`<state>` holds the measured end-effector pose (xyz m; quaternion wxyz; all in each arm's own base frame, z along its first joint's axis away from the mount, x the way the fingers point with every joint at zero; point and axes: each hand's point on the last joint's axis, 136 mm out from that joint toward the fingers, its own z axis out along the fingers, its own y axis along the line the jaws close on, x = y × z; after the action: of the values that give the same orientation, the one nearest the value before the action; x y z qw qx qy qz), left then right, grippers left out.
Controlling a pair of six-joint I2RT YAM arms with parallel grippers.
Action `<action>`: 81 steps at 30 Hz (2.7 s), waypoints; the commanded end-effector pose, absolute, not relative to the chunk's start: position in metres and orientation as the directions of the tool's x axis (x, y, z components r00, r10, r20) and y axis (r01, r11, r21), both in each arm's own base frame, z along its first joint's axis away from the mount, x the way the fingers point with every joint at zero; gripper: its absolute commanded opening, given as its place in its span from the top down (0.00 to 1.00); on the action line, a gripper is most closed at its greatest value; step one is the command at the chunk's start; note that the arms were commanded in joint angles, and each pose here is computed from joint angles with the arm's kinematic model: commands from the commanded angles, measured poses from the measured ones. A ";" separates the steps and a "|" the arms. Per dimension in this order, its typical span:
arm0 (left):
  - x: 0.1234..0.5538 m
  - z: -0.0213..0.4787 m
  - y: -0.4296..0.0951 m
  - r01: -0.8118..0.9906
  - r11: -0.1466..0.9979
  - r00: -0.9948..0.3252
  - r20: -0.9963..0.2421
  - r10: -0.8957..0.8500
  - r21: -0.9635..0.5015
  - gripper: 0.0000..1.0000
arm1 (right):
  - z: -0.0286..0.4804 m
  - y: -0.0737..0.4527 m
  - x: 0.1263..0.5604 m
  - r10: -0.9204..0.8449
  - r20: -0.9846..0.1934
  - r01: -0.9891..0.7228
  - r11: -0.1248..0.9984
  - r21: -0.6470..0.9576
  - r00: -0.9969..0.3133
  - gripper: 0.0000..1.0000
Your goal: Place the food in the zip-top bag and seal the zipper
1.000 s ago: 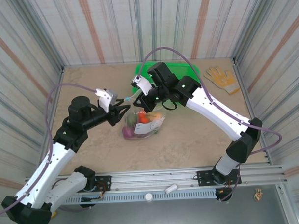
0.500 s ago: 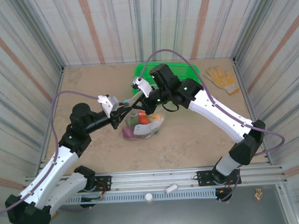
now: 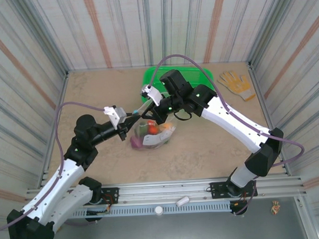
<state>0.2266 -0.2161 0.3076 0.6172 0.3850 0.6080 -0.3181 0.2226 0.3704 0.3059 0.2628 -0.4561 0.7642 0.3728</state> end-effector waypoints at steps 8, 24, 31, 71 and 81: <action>0.220 0.319 -0.215 0.867 0.479 0.132 -0.990 0.044 0.137 0.88 | 0.313 0.363 0.210 -0.494 -0.750 -0.898 0.270 0.348 -0.440 1.00; 0.220 0.313 -0.214 0.867 0.471 0.129 -0.986 0.105 0.164 1.00 | 0.337 0.335 0.225 -0.548 -0.835 -0.964 0.248 -0.097 -0.057 0.61; 0.215 0.314 -0.217 0.880 0.443 0.140 -0.985 0.104 0.172 1.00 | 0.375 0.348 0.214 -0.468 -0.853 -0.949 0.085 -0.304 0.231 0.61; 0.203 0.320 -0.219 0.882 0.421 0.189 -0.977 0.094 0.211 1.00 | 0.334 0.387 0.213 -0.463 -0.861 -0.976 -0.150 -0.159 0.212 0.84; 0.204 0.319 -0.219 0.881 0.424 0.186 -0.978 0.096 0.209 1.00 | 0.330 0.388 0.214 -0.466 -0.863 -0.978 -0.149 -0.143 0.197 0.78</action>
<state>0.2095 -0.2185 0.3090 0.6230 0.4296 0.5739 -0.3129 0.2115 0.3877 0.3386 0.3868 -0.6812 0.5253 0.3321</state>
